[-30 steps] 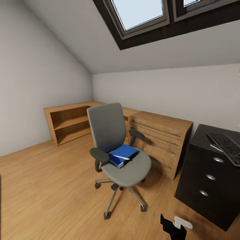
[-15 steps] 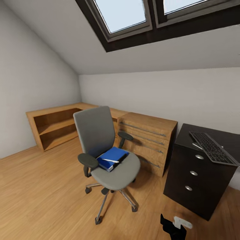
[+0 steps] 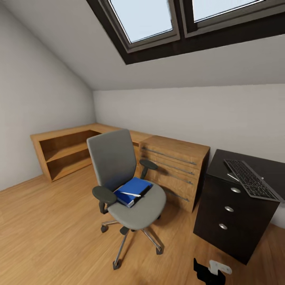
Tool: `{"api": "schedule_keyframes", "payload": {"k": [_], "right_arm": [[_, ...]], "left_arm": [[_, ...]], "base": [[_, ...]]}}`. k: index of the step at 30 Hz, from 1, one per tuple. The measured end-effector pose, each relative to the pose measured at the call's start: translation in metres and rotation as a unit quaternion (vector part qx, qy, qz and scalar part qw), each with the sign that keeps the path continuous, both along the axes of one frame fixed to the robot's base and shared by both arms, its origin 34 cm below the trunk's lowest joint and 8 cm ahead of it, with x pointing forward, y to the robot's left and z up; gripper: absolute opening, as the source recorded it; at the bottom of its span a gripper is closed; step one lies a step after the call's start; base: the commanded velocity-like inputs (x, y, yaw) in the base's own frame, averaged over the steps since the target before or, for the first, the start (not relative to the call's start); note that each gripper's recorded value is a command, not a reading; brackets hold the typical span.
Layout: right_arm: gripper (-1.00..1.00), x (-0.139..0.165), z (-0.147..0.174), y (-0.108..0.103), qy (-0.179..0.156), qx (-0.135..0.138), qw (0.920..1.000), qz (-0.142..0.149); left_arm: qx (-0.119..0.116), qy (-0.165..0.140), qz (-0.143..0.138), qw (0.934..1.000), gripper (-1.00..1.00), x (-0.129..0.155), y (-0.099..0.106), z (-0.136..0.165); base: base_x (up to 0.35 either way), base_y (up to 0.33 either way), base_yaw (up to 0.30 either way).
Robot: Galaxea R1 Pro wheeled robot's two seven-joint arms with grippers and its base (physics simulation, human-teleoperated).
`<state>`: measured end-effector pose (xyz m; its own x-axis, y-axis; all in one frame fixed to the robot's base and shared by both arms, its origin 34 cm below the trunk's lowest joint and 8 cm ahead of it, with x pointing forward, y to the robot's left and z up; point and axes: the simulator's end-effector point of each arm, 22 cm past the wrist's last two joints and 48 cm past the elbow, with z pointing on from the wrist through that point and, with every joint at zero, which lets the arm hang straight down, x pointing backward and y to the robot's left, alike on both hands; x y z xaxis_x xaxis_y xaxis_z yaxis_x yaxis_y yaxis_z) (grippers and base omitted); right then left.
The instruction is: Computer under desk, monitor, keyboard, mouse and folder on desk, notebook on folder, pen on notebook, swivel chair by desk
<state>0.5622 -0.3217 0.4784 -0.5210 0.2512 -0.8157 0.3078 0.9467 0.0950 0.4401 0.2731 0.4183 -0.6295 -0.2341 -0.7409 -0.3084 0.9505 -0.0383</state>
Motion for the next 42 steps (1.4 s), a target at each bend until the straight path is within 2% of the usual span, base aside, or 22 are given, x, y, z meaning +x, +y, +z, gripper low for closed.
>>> {"api": "schedule_keyframes", "payload": {"k": [11, 21, 29, 42], "right_arm": [[1.00, 0.007, 0.027, 0.004, -0.013, 0.000, 0.9999, -0.002], [1.00, 0.011, 0.049, 0.003, -0.022, -0.003, 0.9998, -0.004], [1.00, 0.012, 0.064, 0.003, -0.021, -0.003, 0.9998, -0.003], [1.00, 0.014, 0.088, 0.001, -0.020, -0.006, 0.9998, 0.001]], "left_arm": [[-0.001, 0.006, -0.001, 1.0000, 1.00, 0.000, -0.001, 0.020], [-0.014, 0.057, -0.010, 0.9982, 1.00, -0.013, -0.008, 0.023], [-0.014, 0.059, -0.010, 0.9981, 1.00, -0.012, -0.009, 0.037], [-0.018, 0.056, -0.014, 0.9982, 1.00, -0.008, -0.011, 0.062]], "base": [[0.000, 0.000, -0.102], [0.000, 0.000, -0.259], [0.000, 0.000, -0.221], [0.000, 0.000, -0.022]]}}
